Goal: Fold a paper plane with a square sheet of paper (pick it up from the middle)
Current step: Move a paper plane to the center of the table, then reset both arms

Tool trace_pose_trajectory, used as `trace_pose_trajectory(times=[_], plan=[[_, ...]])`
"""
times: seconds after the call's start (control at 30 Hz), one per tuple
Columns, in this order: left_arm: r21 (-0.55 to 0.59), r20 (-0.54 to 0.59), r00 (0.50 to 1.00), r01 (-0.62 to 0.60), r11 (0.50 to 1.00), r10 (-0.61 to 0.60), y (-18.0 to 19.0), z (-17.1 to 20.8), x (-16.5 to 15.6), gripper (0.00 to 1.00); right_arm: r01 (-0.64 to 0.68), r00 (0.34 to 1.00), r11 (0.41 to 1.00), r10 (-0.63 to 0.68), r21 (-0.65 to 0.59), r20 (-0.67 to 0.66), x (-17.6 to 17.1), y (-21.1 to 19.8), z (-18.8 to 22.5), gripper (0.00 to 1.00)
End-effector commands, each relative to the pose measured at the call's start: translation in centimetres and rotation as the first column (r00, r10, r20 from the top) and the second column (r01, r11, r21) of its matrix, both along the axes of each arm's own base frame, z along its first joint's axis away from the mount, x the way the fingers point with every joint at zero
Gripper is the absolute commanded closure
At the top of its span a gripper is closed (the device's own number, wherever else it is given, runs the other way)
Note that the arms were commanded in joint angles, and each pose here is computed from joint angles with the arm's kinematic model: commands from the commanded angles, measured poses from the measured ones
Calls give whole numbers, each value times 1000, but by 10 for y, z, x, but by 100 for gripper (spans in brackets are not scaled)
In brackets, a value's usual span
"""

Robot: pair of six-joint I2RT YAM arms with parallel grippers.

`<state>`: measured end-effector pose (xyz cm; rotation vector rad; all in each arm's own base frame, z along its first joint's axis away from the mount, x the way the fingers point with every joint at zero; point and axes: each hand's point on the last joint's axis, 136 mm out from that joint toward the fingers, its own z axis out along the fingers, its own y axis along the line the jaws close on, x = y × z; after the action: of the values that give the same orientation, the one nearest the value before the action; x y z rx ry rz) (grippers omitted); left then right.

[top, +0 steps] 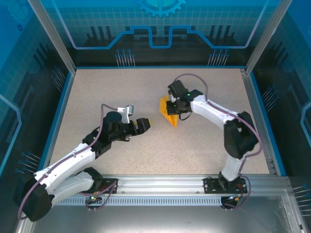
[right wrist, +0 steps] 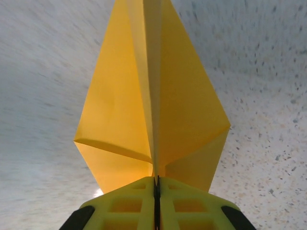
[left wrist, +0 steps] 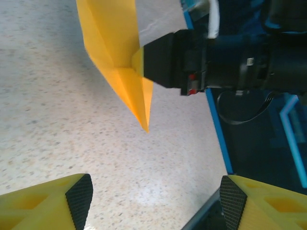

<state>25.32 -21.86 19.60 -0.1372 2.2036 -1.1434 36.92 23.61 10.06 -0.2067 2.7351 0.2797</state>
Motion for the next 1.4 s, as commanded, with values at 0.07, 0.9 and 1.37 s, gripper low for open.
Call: trace_pose_trajectory(times=[0.07, 0.9, 1.37], plan=[[100, -32, 997, -64, 993, 68, 21, -23, -5, 25, 34, 999, 972, -42, -234, -31, 0, -18, -23, 90], [365, 34, 975, -218, 905, 221, 70, -27, 6, 1, 241, 888, 957, -151, -161, 434, -20, -97, 130, 27], [688, 332, 746, -610, 392, 578, 220, -27, 28, 1, 531, 725, 845, -413, -65, 551, -36, -248, 68, 8]])
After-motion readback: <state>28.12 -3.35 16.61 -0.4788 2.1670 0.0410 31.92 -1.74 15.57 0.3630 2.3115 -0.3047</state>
